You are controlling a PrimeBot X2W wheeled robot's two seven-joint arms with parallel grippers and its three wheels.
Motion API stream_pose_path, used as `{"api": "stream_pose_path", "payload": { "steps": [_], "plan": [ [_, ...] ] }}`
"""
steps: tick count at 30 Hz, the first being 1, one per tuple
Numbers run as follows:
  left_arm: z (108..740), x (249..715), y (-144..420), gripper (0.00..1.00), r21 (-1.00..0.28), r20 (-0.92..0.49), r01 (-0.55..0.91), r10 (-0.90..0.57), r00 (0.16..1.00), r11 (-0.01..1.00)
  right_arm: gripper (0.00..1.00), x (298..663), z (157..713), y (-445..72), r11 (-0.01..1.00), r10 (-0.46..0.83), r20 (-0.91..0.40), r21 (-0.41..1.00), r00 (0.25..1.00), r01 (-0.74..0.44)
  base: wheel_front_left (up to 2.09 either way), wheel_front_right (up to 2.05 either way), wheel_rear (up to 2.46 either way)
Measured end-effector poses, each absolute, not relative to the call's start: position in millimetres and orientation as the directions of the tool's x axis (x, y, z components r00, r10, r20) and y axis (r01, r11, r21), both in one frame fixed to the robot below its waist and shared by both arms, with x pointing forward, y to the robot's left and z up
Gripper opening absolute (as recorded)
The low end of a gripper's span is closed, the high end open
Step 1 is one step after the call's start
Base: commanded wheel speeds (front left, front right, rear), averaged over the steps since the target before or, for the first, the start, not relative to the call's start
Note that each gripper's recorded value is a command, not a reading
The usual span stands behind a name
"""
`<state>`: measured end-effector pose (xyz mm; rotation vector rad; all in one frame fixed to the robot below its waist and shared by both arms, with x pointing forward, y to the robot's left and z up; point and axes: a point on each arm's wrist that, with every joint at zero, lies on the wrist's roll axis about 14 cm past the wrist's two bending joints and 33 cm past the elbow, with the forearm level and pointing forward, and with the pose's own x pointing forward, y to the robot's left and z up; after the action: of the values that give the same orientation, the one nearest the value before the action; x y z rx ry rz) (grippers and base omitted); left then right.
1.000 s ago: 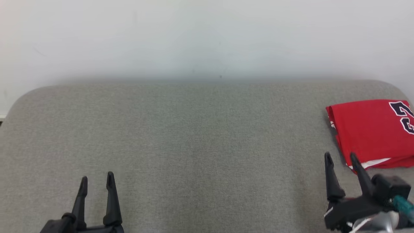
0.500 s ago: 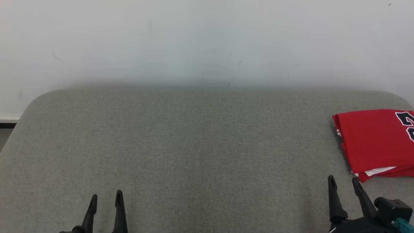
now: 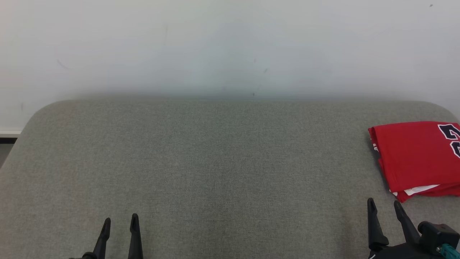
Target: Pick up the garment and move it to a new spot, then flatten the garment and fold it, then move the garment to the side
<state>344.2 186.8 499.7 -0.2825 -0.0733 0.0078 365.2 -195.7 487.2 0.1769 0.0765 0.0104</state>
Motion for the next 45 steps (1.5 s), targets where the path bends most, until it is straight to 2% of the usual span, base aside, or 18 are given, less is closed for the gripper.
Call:
{"api": "stream_pose_path", "payload": {
  "steps": [21, 22, 29, 45],
  "plan": [
    [493, 342, 191, 1.00, -0.296, 0.051, -0.016, 0.032, 0.998, 0.955, 1.00, 368, 482, -188, 0.983, 0.039, -0.090, 0.182, 0.995, -0.022, 0.00, 0.00, 0.00],
    [492, 342, 191, 0.00, -0.297, 0.046, -0.017, 0.033, 0.998, 0.955, 0.00, 368, 481, -188, 0.983, 0.040, -0.094, 0.184, 0.995, -0.022, 0.00, 0.00, 0.00],
    [470, 336, 190, 0.00, -0.318, -0.030, -0.043, 0.036, 0.999, 0.947, 0.00, 356, 453, -188, 0.977, 0.033, -0.185, 0.214, 0.982, 0.007, 0.00, 0.00, 0.00],
    [465, 342, 193, 0.00, -0.554, -0.084, -0.095, 0.058, 0.995, 0.827, 0.00, 357, 459, -196, 0.871, 0.002, -0.166, 0.484, 0.986, 0.080, 0.00, 0.00, 0.00]
  ]
}}
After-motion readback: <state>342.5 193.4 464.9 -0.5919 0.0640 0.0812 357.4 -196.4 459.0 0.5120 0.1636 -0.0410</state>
